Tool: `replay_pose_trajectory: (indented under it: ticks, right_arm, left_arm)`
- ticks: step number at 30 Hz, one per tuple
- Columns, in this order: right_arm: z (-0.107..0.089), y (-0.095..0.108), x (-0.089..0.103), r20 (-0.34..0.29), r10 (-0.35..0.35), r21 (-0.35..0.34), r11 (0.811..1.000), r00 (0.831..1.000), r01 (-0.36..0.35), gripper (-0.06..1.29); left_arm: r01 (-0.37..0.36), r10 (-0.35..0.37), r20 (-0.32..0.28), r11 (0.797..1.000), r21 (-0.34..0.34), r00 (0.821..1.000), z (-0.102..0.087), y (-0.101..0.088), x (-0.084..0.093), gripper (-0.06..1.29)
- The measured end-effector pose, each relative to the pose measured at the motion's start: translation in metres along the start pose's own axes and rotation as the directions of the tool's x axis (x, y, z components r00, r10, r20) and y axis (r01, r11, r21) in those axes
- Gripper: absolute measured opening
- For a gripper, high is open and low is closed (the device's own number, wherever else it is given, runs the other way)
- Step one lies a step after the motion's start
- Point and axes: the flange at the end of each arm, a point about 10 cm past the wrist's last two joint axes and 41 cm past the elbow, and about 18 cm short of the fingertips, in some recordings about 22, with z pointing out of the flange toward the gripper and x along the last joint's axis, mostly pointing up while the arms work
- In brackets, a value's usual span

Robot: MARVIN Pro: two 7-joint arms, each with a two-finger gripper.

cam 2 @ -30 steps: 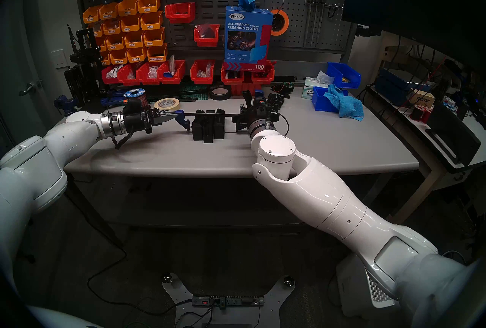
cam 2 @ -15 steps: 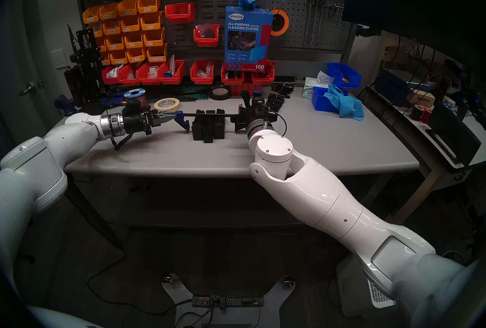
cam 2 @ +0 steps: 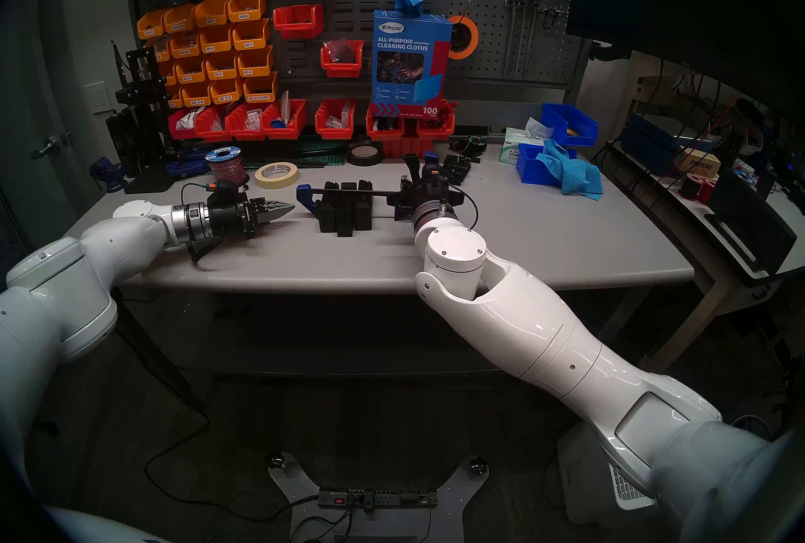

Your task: Clamp the two 3D printed pieces together with the clamp

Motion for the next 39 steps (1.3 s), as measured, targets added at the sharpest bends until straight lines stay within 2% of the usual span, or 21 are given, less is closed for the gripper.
replay_pose_trajectory:
  ticks: [18,27,28,29,30,31,39]
  right_arm:
    - [-0.0001,-0.0003,-0.0013,-0.007,0.005,0.000,1.000,1.000,-0.005,0.54]
    - [-0.0002,-0.0003,-0.0015,-0.008,0.003,0.005,1.000,1.000,-0.003,0.54]
    - [-0.0004,-0.0002,-0.0015,-0.009,0.003,0.005,1.000,1.000,-0.003,0.54]
    - [-0.0006,-0.0002,-0.0016,-0.009,0.003,0.006,1.000,1.000,-0.003,0.54]
    - [-0.0008,-0.0001,-0.0017,-0.009,0.003,0.006,1.000,1.000,-0.003,0.54]
    - [-0.0018,0.0002,-0.0020,-0.010,0.002,0.007,1.000,1.000,-0.002,0.54]
    - [-0.0049,0.0013,-0.0028,-0.012,0.002,0.012,1.000,1.000,-0.001,0.54]
  left_arm:
    - [0.014,-0.014,0.000,1.000,-0.012,1.000,-0.0003,0.0010,0.0004,-0.02]
    - [0.031,-0.030,0.020,0.999,-0.009,0.999,-0.0043,-0.0002,0.0001,-0.02]
    - [0.033,-0.033,0.023,0.999,-0.008,0.999,-0.0048,-0.0004,0.0000,0.02]
    - [0.035,-0.035,0.025,0.999,-0.008,0.999,-0.0050,-0.0005,-0.0001,0.16]
    - [0.036,-0.036,0.028,0.999,-0.007,0.999,-0.0053,-0.0006,-0.0002,0.38]
    - [0.040,-0.040,0.035,0.999,-0.006,0.999,-0.0061,-0.0009,-0.0006,1.25]
    - [0.050,-0.048,0.049,0.998,-0.026,0.998,-0.0086,0.0000,0.0004,1.25]
